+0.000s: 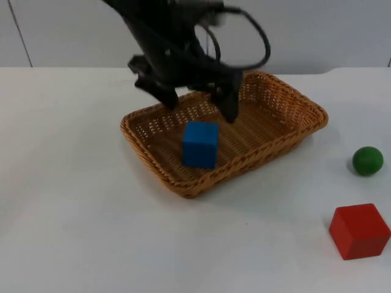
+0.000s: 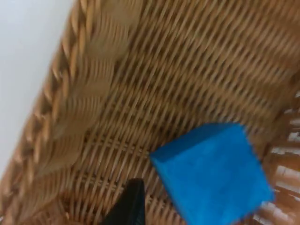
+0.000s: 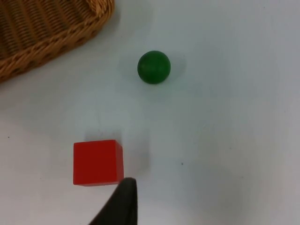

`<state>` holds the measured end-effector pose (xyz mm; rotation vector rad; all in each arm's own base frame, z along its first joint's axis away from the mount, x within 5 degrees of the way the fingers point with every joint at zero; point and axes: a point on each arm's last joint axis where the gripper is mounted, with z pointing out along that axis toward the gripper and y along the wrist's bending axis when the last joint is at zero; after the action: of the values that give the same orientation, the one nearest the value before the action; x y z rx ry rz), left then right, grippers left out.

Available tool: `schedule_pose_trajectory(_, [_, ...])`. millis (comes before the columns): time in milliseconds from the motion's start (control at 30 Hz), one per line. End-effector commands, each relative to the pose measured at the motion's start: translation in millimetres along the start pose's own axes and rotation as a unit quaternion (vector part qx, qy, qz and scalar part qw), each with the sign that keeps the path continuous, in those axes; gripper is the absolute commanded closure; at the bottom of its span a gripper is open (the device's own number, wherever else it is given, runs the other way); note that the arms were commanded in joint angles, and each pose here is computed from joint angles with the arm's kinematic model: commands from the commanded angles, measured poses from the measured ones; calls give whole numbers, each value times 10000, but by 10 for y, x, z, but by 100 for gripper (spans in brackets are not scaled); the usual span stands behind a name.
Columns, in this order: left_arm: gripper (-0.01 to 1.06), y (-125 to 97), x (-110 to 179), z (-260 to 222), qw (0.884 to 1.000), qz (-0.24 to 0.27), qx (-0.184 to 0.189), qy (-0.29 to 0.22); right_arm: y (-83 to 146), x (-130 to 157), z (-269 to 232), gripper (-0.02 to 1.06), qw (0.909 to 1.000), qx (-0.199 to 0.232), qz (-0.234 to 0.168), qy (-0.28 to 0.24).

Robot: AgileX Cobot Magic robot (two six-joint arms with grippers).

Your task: Place all geometric objects except the red cube into the basket.

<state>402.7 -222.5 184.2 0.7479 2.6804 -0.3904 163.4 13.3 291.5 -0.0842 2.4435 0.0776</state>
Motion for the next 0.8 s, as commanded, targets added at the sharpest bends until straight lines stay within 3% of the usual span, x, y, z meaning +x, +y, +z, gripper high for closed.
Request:
schedule_pose_trajectory(0, [0, -66, -46, -244, 9999, 6, 33, -146, -13, -15, -14, -1, 10000, 36, -5, -49])
schedule_pose_trajectory(200, [0, 31, 25, -829, 9999, -85, -130, -8, -13, -13, -14, -1, 10000, 35, -5, -37])
schedule_pose_trajectory(333, [0, 317, 351, -1163, 9974, -673, -228, -122, -11, -13, -14, -1, 10000, 25, 6, -35])
schedule_pose_trajectory(400, [0, 350, 411, -1198, 9968, -740, -263, -148, -11, -13, -14, -1, 10000, 25, 6, -35])
schedule_pose_trajectory(533, [0, 630, 1071, -1445, 9884, -1373, -609, -246, -11, -13, -14, -1, 10000, 25, 6, -35])
schedule_pose_trajectory(600, [0, 655, 1129, -1494, 9867, -1460, -643, -321, -11, -13, -14, -1, 10000, 25, 6, -35])
schedule_pose_trajectory(767, [0, 746, 1901, -1708, 9696, -2240, -859, -484, -11, -13, -14, -1, 10000, 25, 6, -35])
